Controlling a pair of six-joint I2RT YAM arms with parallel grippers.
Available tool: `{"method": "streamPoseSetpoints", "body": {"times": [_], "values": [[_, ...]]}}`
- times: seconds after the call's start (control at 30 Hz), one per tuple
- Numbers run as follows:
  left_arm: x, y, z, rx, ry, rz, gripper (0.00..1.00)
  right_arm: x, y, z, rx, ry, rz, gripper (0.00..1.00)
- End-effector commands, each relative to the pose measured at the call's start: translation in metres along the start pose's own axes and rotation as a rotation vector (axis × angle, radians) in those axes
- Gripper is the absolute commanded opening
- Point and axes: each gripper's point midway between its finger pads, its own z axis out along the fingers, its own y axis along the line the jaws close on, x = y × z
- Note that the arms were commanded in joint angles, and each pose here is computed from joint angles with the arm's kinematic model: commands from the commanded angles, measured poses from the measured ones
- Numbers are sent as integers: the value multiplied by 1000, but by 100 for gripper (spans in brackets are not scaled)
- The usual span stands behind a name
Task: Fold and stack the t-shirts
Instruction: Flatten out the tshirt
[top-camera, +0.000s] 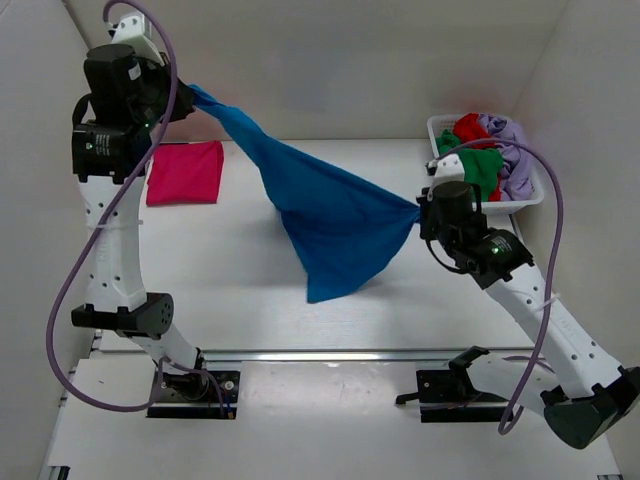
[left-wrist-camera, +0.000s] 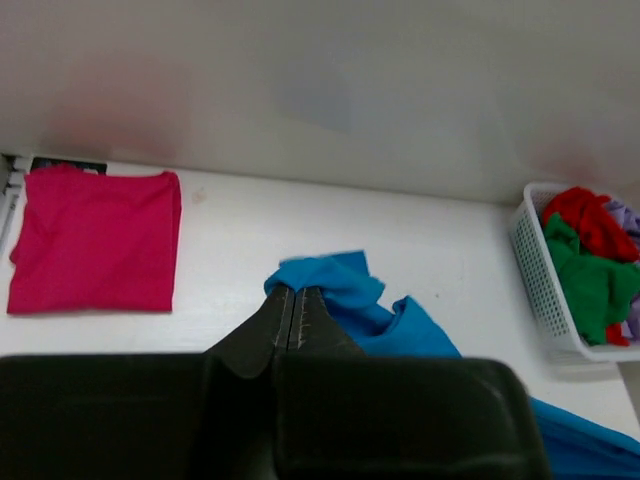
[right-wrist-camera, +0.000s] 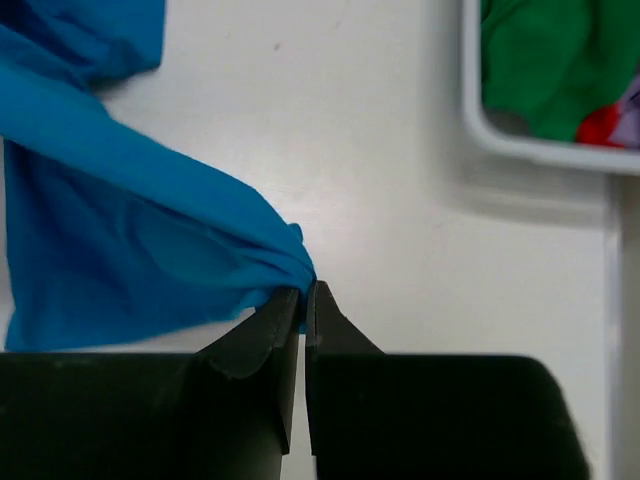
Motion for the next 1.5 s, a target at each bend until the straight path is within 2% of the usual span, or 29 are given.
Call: {"method": "streamPoseSetpoints", "body": {"times": [0.0, 0.2, 0.37, 0.53, 0.8, 0.93, 1.07, 1.17, 1.23, 1.27, 1.33, 1.37, 1.43, 1.47], "values": [[-32, 5, -34, -53, -103, -15, 0, -33, -37, -6, 154, -44, -171, 0], [-73, 0, -95, -62, -277, -6, 0, -135, -71, -64, 271, -401, -68, 0], [-100, -15, -164, -59, -432, -8, 0, -201, -80, -131, 257, -633, -35, 0], [-105, -20, -208, -46, -496, -20, 0, -223, -80, -164, 196, -696, -47, 0], [-107, -6, -266, -56, -572, -52, 0, -208, -91, -177, 156, -710, -64, 0], [-102, -7, -274, -22, -571, -44, 0, -199, -77, -179, 64, -692, -80, 0], [-95, -20, -266, 38, -531, -31, 0, -194, -66, -183, -24, -691, -52, 0], [-79, -28, -233, 34, -441, -7, 0, -183, -50, -155, -94, -601, -50, 0], [-53, -31, -178, 1, -296, 37, 0, -173, -41, -125, -120, -530, -58, 0], [-46, -27, -165, -7, -261, 43, 0, -161, -36, -102, -128, -471, -64, 0], [-8, -21, -95, -20, -95, 45, 0, -145, -29, -64, -135, -412, -55, 0], [-3, -22, -76, -20, -79, 39, 0, -135, -21, -39, -150, -374, -64, 0], [39, -14, -14, -46, 45, 51, 0, -112, -6, 19, -186, -287, -74, 0], [44, -20, 7, -29, 46, 55, 0, -107, -4, 34, -193, -272, -76, 1]]}}
